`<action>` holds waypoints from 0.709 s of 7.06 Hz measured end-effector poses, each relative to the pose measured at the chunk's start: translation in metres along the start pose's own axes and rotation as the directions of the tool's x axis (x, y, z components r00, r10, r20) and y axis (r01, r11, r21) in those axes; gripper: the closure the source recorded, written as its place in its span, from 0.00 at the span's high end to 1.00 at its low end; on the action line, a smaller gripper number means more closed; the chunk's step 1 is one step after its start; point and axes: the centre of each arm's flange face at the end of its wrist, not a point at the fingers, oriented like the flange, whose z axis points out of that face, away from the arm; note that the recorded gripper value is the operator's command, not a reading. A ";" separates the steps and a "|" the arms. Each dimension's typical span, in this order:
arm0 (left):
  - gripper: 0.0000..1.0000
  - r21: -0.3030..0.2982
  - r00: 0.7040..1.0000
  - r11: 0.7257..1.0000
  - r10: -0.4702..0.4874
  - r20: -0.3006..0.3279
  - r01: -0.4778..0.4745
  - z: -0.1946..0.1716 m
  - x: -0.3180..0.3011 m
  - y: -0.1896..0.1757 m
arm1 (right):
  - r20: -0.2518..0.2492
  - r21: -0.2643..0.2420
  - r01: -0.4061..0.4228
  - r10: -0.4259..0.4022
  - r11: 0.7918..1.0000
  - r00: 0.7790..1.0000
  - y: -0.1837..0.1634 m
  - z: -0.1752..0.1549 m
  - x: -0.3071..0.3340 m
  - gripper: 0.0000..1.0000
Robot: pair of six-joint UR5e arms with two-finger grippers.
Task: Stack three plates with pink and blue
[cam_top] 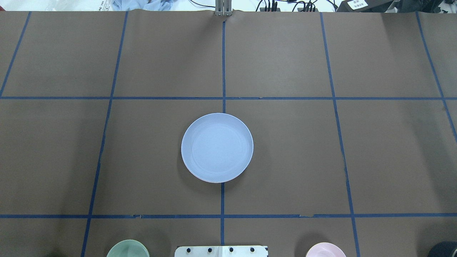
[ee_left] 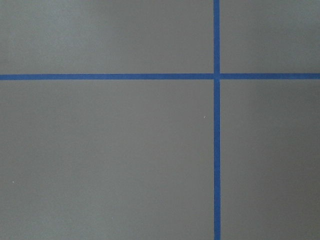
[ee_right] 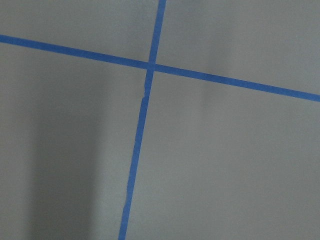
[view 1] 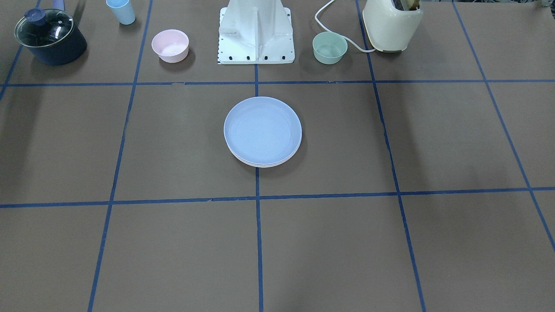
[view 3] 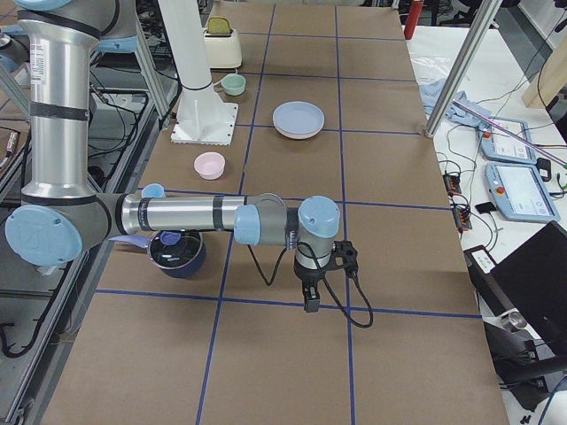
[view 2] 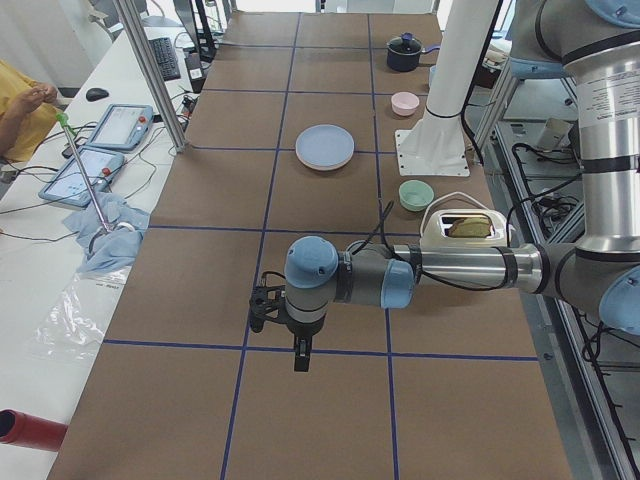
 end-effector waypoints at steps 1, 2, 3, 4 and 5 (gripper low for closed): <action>1.00 0.000 1.000 1.000 0.000 0.000 0.000 0.000 0.000 0.000 | 0.000 0.001 0.000 0.000 1.000 1.000 0.000 0.000 0.000 1.00; 1.00 0.000 1.000 1.000 0.000 0.000 0.000 0.000 0.000 0.000 | 0.000 0.001 0.001 -0.001 1.000 1.000 0.000 0.000 0.000 1.00; 1.00 0.000 1.000 1.000 0.000 0.000 0.000 0.000 0.000 0.000 | 0.001 0.002 0.002 -0.002 1.000 1.000 -0.001 -0.001 -0.001 1.00; 1.00 0.000 1.000 1.000 0.000 0.000 0.000 0.000 0.000 0.000 | 0.001 0.002 0.002 -0.002 1.000 1.000 -0.001 -0.001 -0.001 1.00; 1.00 0.000 1.000 1.000 0.000 0.000 0.000 0.000 0.000 0.000 | 0.001 0.004 0.003 -0.003 1.000 1.000 -0.001 -0.001 -0.001 1.00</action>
